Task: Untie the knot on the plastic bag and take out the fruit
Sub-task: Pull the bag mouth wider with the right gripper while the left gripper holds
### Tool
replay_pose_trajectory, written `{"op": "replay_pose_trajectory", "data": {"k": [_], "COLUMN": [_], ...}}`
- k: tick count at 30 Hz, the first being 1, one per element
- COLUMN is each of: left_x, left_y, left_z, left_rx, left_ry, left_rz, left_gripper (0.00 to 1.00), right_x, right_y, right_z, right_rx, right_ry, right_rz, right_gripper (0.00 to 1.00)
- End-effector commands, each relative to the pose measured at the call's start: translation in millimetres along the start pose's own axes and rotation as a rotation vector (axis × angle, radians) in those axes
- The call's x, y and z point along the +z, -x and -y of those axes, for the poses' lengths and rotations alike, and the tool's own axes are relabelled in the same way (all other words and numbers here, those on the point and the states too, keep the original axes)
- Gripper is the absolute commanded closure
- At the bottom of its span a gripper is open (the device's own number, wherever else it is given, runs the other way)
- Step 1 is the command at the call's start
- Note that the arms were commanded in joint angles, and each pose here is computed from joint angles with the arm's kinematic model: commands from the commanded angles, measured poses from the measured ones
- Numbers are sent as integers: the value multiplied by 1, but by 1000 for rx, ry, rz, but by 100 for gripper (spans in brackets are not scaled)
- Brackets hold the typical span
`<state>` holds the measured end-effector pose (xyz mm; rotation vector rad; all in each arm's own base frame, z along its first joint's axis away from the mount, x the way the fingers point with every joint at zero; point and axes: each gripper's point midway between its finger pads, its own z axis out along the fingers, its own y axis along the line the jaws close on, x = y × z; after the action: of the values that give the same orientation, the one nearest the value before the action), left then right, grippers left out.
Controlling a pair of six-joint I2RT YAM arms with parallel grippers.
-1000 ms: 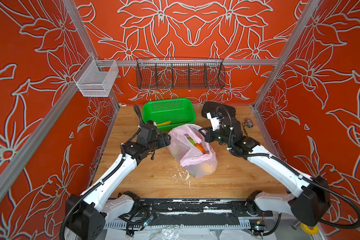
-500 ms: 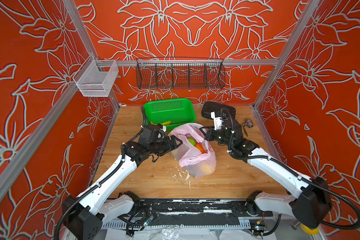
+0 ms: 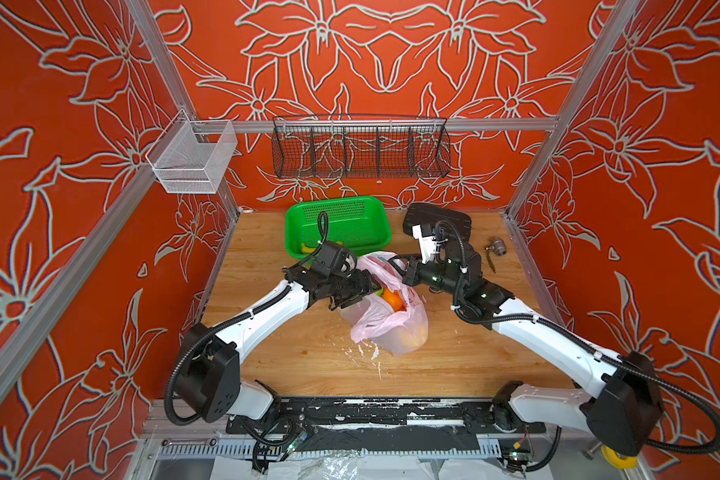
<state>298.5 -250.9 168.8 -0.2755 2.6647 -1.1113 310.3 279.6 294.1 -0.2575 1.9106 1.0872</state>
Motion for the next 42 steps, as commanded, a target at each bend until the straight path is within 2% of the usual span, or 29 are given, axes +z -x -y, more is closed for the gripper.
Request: {"op": "replay_pose_trajectory", "data": {"k": [1,3,6,9,15,23,27,31,35,37,39,42], "left_x": [1,-2,-10,-18,-32,-52,-63,-64,-81,-96,-112,-138], "left_y": [-12,-15,-20,-25,-49,-81,-91,-98,-84,-70,-57,-36], "left_z": [-8,-16,-29,-43,-71,-106,-122,-126,-126,-118,-105,-78], "left_rx": [7,8,28,50,48,22,15,2,26,65,119,222], "left_ry": [12,36,84,130,199,242,259,208,231,235,232,229], "left_rz": [-35,-20,4,15,6,22,68,100,215,296,373,471], "left_gripper": [35,44,70,86,97,100,100,97,64,54,47,41], "right_x": [-12,-15,-19,-23,-27,-20,-8,15,26,23,18,4], "right_y": [21,24,27,31,50,75,85,84,78,77,78,79], "right_z": [-6,2,20,33,64,106,125,128,126,125,120,106], "right_rx": [-39,-44,-43,-40,-14,15,100,150,186,193,190,171], "right_ry": [-13,-63,-167,-229,-308,-368,-359,-288,-237,-238,-236,-217], "right_rz": [92,106,122,126,132,116,108,42,4,9,15,19], "right_gripper": [100,100,100,100,100,100,100,100,90,87,82,58]}}
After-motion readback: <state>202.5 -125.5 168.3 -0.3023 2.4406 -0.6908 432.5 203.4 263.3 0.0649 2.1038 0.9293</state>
